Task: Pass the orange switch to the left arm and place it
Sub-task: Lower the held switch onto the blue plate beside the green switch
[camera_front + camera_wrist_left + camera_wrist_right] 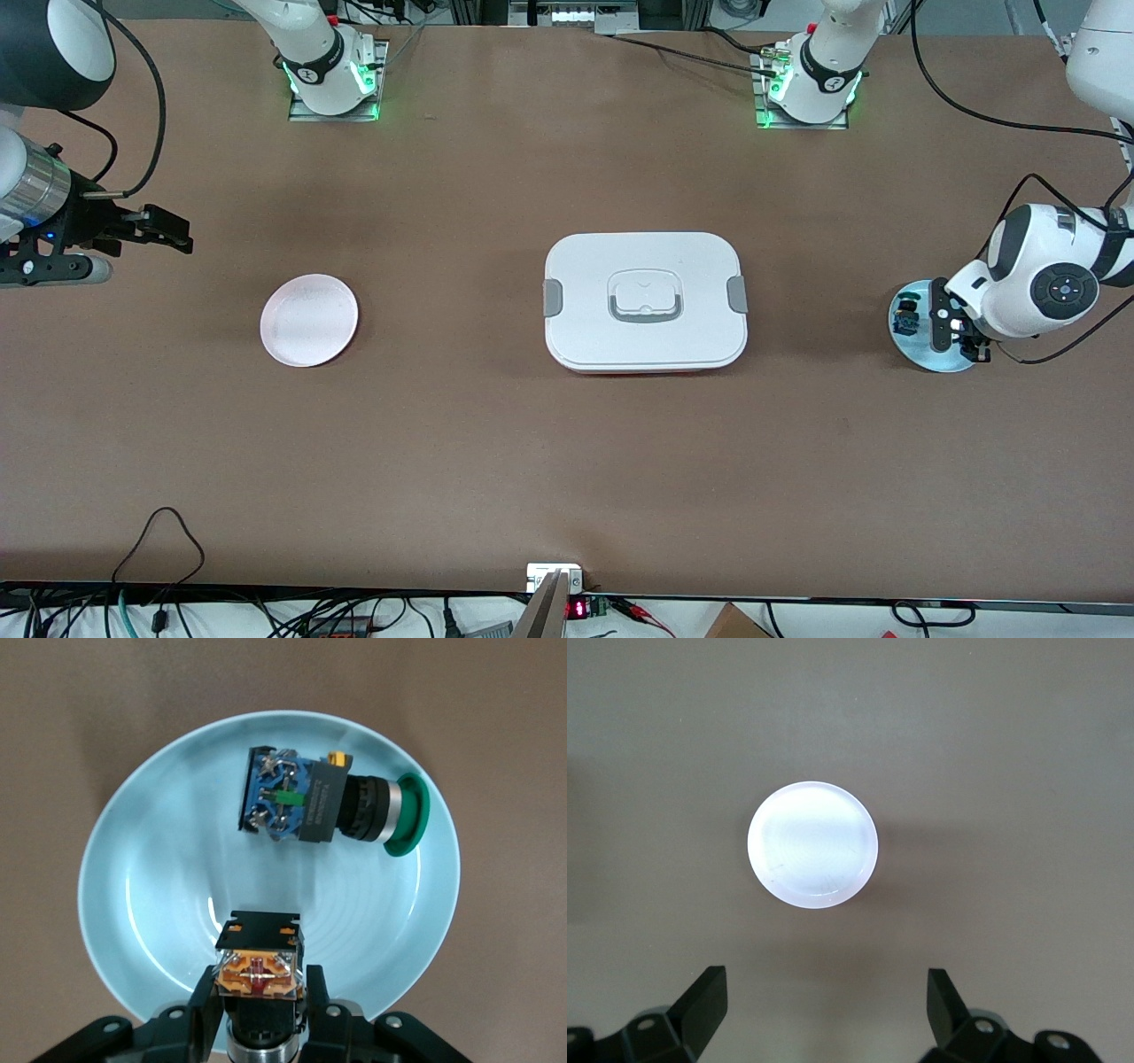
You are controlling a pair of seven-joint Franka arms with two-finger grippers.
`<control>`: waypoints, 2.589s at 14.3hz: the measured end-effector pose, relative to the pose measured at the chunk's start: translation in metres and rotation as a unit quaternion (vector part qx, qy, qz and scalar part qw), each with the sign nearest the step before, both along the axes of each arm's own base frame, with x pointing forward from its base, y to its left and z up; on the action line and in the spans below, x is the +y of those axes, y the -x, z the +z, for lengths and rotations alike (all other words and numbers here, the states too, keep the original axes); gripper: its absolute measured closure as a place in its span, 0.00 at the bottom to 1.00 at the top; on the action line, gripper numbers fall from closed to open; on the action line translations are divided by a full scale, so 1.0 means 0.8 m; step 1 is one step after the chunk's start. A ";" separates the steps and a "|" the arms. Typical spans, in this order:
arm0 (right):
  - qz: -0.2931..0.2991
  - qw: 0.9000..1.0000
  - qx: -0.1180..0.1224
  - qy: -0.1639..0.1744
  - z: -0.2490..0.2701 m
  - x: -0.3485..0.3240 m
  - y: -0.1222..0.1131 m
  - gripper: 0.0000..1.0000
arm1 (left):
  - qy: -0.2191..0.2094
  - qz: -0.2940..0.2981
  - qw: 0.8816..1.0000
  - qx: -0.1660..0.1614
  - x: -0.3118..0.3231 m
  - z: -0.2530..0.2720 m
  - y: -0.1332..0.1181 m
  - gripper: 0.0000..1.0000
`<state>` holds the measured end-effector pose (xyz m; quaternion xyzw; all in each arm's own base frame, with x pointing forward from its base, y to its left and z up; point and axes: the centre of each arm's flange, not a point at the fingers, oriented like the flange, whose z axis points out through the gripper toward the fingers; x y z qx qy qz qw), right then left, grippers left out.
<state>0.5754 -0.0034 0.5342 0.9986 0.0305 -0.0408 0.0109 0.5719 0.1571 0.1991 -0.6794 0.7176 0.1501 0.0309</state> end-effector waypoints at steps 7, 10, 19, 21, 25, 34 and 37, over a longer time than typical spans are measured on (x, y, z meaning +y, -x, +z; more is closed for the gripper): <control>0.019 1.000 -0.016 0.000 0.014 0.027 -0.004 0.00 | 0.004 0.001 1.000 0.006 -0.019 -0.013 0.002 0.58; 0.016 1.000 -0.016 0.000 0.015 0.023 -0.004 0.00 | 0.004 0.002 1.000 0.006 -0.018 -0.013 0.002 0.58; 0.016 1.000 -0.018 0.000 0.019 0.024 -0.004 0.00 | 0.005 0.003 1.000 -0.006 -0.013 -0.012 0.000 0.58; 0.015 1.000 -0.021 0.000 0.022 0.022 -0.005 0.00 | 0.005 0.004 1.000 -0.005 -0.012 -0.014 0.001 0.58; 0.015 1.000 -0.022 0.000 0.024 0.022 -0.005 0.00 | 0.006 0.008 1.000 -0.002 -0.007 -0.018 0.003 0.58; 0.015 1.000 -0.022 0.000 0.024 0.022 -0.005 0.00 | 0.006 0.007 1.000 -0.010 -0.006 -0.011 -0.003 0.00; 0.015 1.000 -0.022 0.000 0.024 0.022 -0.005 0.00 | -0.007 0.008 1.000 -0.020 -0.011 0.027 -0.014 0.00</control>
